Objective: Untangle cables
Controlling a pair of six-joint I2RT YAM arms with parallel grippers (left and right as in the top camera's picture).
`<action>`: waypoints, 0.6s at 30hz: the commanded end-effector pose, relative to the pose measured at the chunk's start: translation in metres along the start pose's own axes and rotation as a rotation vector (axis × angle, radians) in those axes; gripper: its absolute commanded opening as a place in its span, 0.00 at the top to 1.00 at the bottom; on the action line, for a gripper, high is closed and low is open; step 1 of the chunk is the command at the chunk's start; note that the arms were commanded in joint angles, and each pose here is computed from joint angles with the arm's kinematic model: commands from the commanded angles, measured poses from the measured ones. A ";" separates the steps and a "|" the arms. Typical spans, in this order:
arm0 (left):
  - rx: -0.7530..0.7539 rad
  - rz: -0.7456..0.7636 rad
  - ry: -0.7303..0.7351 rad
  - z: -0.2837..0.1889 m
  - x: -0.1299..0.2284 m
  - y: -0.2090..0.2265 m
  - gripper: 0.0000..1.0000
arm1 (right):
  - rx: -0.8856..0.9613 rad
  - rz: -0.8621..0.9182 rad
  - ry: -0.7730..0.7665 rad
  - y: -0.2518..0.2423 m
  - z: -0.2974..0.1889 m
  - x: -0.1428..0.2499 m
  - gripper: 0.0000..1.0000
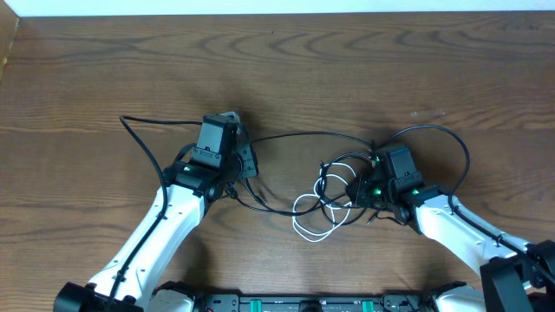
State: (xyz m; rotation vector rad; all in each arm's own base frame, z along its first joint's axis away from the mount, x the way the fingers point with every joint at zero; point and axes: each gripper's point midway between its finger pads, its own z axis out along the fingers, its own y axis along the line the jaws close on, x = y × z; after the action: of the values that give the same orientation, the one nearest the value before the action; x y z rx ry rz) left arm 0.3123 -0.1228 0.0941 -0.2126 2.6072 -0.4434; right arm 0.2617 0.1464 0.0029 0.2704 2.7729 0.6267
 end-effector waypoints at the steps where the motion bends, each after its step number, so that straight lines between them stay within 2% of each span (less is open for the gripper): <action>1: -0.001 -0.015 0.013 0.002 0.003 0.002 0.92 | 0.078 0.020 0.043 -0.022 0.011 0.016 0.86; 3: -0.001 -0.015 0.013 0.002 0.003 0.002 0.92 | 0.078 0.020 0.043 -0.022 0.011 0.016 0.98; 4: 0.000 -0.015 0.013 0.002 0.003 0.002 0.92 | 0.078 0.020 0.043 -0.022 0.011 0.016 0.99; 9: -0.001 -0.015 0.014 0.002 0.003 0.002 0.92 | 0.066 0.003 0.042 -0.019 0.010 0.015 0.99; 12: -0.001 -0.015 0.014 0.002 0.003 0.002 0.92 | -0.029 -0.060 0.050 0.000 0.001 0.013 0.99; 18: -0.001 -0.015 0.015 0.002 0.003 0.003 0.92 | -0.126 -0.116 -0.052 0.024 -0.047 -0.009 0.99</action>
State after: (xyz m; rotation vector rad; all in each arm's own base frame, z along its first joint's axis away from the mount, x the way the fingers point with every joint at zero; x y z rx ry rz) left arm 0.3121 -0.1228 0.0940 -0.2127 2.6079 -0.4430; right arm 0.2487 0.1461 0.0207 0.1756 2.7778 0.6883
